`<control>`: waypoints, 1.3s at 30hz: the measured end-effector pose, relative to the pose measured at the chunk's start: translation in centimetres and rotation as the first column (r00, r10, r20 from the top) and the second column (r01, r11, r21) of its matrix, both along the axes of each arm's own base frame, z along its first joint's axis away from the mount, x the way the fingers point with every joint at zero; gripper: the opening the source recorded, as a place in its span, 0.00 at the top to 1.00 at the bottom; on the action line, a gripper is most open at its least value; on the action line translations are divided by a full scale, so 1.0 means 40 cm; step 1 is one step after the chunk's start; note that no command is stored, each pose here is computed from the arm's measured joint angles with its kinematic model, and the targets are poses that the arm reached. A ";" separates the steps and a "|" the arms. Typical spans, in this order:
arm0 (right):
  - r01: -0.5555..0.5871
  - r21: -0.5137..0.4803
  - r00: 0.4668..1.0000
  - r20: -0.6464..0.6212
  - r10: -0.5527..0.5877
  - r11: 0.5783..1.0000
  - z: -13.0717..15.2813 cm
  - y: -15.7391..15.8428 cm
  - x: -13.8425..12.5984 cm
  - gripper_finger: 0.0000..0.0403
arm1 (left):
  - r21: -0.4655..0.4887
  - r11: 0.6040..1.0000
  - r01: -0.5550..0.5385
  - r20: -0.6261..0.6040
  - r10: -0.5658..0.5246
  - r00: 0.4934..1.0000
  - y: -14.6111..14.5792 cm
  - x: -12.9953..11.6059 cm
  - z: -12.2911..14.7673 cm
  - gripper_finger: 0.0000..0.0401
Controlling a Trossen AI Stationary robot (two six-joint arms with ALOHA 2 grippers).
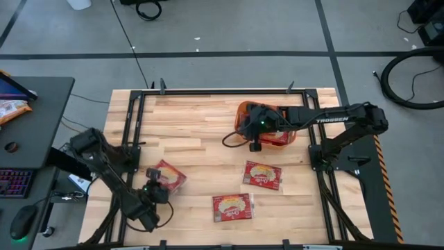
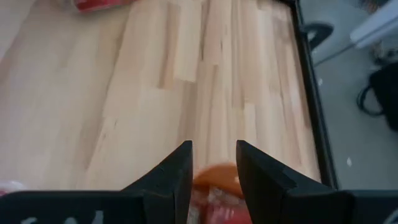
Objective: Sort popcorn bags into baskets
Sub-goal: Put the popcorn bag into the orange bin
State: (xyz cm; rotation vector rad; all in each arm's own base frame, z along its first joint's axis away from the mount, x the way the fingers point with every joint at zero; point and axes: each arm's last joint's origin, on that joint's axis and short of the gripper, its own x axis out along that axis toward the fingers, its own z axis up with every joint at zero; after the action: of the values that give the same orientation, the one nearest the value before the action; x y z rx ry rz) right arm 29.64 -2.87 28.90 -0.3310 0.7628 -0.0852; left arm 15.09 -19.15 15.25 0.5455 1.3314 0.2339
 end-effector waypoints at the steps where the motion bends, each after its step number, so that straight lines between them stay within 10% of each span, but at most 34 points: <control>1: -0.017 -0.008 1.000 0.005 0.017 1.000 0.000 0.006 0.003 0.68 | -0.016 1.000 -0.008 0.022 0.009 1.000 0.007 0.004 0.015 0.98; 16: -0.283 -0.159 0.958 0.008 0.288 0.946 -0.072 0.132 0.097 0.68 | -0.281 0.958 -0.059 0.352 0.160 0.922 0.145 0.108 0.188 0.99; 39: -0.289 -0.124 0.956 0.014 0.293 0.949 -0.094 0.187 0.107 0.63 | -0.149 0.930 0.336 0.593 -0.187 0.783 0.235 0.271 0.261 0.99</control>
State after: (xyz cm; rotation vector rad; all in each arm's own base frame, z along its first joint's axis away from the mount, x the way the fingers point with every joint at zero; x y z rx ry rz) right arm 33.91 4.62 25.15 -0.5537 0.6711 0.1427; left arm 25.92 -9.74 25.68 0.3975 0.6669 -0.0108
